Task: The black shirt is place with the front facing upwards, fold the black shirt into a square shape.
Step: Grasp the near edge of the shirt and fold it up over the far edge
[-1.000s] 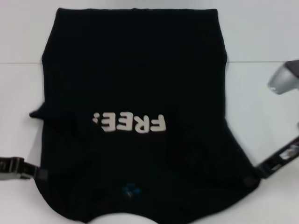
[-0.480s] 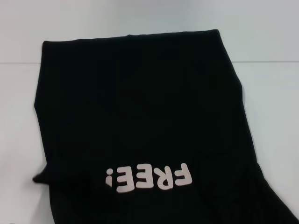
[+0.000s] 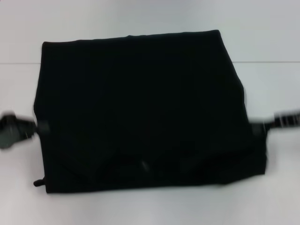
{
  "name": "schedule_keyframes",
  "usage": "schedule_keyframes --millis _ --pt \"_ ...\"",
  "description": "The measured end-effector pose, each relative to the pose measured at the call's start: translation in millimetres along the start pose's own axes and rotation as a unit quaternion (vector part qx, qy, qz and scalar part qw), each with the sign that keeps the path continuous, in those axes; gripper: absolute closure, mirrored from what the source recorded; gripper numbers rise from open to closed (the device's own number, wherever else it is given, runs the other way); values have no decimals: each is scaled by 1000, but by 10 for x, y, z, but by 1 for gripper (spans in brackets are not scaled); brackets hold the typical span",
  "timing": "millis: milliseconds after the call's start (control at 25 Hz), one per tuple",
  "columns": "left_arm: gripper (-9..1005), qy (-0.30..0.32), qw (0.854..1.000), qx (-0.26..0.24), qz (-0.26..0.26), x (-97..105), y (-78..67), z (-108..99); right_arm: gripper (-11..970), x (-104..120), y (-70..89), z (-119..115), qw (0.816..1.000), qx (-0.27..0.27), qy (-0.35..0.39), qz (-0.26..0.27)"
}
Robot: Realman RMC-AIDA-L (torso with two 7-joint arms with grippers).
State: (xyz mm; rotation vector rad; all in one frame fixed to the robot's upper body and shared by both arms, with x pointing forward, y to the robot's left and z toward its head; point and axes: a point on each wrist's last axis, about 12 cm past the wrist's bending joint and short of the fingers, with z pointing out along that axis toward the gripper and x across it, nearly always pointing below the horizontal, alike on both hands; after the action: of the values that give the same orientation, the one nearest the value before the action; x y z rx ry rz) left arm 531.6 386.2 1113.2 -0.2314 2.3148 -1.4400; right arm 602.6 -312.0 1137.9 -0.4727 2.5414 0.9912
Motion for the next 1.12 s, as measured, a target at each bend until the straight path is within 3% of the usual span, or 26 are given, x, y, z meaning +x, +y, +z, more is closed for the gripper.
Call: schedule_keyframes --millis 200,360,640,1120 --pt "954 -135 990 -29 3 -262 95 23 918 -208 -138 76 988 15 -147 52" --pt "954 -206 977 -39 24 -361 130 178 915 -278 -173 262 975 29 -215 56" --pt "954 -239 963 -87 89 -518 92 527 911 -409 -75 592 958 72 -277 7" --pt "939 -252 932 -209 157 -603 116 1054 904 -434 -29 1003 947 162 -274 -41"
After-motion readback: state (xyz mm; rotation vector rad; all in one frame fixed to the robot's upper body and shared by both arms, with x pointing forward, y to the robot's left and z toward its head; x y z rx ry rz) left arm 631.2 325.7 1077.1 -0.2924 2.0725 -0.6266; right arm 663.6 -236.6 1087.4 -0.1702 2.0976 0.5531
